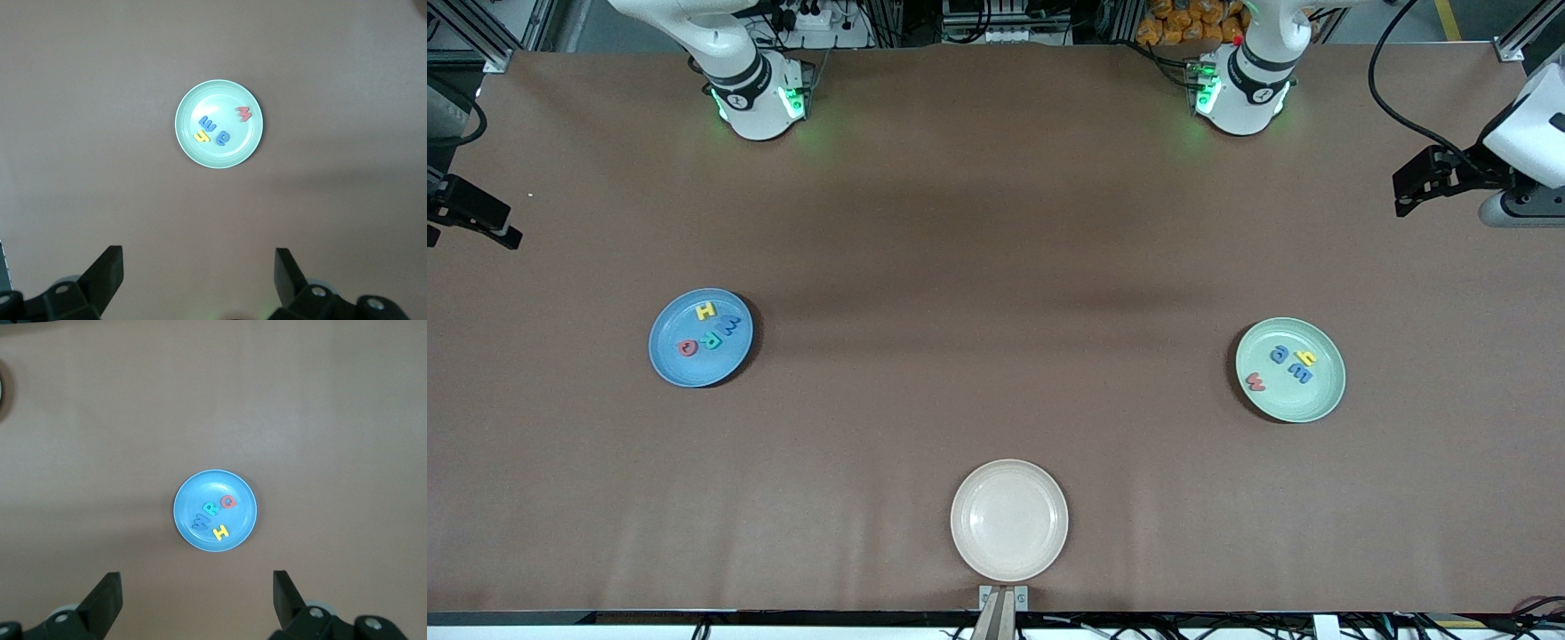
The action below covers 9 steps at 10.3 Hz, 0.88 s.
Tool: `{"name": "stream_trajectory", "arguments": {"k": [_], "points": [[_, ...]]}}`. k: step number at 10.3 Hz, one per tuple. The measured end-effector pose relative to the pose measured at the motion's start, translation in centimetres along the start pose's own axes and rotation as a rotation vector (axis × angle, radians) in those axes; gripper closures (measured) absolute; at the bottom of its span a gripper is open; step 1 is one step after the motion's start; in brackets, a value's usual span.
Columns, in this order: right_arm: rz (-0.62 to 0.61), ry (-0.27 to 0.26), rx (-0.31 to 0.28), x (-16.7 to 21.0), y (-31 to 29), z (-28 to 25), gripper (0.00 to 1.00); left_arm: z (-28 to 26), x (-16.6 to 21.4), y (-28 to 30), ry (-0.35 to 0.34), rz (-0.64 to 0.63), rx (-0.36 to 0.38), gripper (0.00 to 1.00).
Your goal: Sort uppercase to blue plate, lowercase to green plate
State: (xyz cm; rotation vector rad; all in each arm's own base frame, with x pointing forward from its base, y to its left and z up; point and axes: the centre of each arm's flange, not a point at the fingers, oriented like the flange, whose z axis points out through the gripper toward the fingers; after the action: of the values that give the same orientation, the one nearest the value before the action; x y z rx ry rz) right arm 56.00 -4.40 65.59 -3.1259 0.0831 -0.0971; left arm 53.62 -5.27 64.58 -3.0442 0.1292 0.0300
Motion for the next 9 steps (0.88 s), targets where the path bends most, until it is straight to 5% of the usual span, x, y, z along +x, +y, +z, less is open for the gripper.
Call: {"name": "stream_trajectory", "arguments": {"k": [9], "points": [[-0.002, 0.013, -0.003, 0.9, -0.2, 1.0, 0.0, -1.1, 0.0, 0.0, 0.023, -0.006, -0.048, 0.0]]}}
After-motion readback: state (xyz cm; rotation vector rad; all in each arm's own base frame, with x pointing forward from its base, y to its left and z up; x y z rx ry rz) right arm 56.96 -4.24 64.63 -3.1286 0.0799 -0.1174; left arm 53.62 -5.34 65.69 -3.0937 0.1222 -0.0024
